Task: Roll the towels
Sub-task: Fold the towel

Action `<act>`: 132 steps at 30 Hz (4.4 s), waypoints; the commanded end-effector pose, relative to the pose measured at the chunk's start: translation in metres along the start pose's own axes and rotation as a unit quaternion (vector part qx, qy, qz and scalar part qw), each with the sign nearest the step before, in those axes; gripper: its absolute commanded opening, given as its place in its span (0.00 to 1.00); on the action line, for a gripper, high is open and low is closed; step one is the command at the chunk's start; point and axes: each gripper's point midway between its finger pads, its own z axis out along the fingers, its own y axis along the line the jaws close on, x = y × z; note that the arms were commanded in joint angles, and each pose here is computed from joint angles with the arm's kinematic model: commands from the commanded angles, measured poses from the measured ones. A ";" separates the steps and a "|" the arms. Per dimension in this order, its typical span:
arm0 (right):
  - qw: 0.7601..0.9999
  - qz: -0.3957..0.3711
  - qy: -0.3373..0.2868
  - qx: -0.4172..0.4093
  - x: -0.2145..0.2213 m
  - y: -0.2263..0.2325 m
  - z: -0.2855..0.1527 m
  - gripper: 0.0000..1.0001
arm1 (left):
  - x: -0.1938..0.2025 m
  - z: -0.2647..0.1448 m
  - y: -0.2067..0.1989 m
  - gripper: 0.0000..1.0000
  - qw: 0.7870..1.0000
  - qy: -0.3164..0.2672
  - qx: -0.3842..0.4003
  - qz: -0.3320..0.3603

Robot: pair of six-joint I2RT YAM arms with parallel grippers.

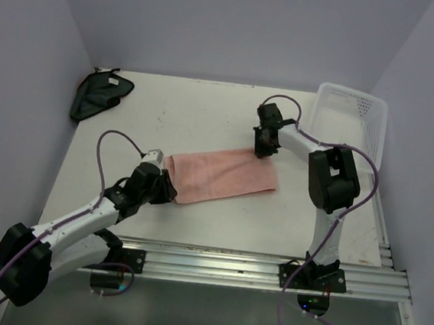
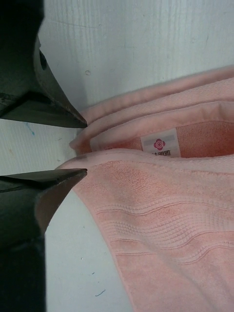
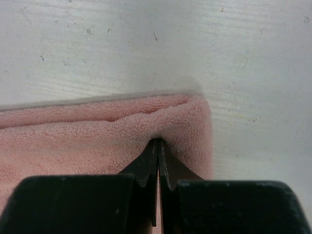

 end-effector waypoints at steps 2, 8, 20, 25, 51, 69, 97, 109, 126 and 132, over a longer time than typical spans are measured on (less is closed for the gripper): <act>1.000 -0.007 0.022 -0.021 0.014 0.003 0.000 0.00 | -0.041 -0.009 -0.014 0.45 0.998 -0.053 -0.008 0.016; 0.999 -0.003 -0.002 -0.037 -0.001 0.009 -0.022 0.01 | -0.093 -0.028 -0.027 0.59 0.992 -0.114 -0.028 0.042; 0.997 0.001 -0.060 -0.040 -0.023 0.006 -0.086 0.25 | -0.125 -0.001 -0.042 0.62 0.989 -0.115 -0.054 0.078; 0.997 0.013 -0.066 -0.042 -0.005 0.000 -0.106 0.13 | -0.118 0.017 -0.024 0.58 0.988 -0.098 -0.088 0.081; 0.999 0.029 0.012 -0.038 0.104 -0.010 -0.067 0.00 | -0.128 0.062 -0.001 0.16 0.990 -0.121 -0.053 0.050; 0.999 0.027 0.031 -0.028 0.111 -0.012 -0.057 0.00 | -0.116 0.076 0.039 0.03 0.984 -0.114 -0.127 0.051; 0.993 0.052 -0.074 -0.080 0.056 0.003 -0.139 0.32 | -0.194 0.019 -0.024 0.63 0.980 -0.187 -0.051 0.049; 0.982 0.151 -0.112 -0.024 0.070 -0.035 -0.120 0.46 | -0.219 0.031 -0.107 0.68 0.984 -0.151 0.055 0.078; 0.972 0.216 -0.044 -0.081 0.106 -0.037 -0.061 0.45 | -0.192 0.102 -0.219 0.70 0.982 -0.076 0.110 0.134; 0.974 0.208 -0.040 -0.076 0.116 -0.041 -0.053 0.22 | -0.178 0.121 -0.248 0.70 0.980 -0.055 0.117 0.150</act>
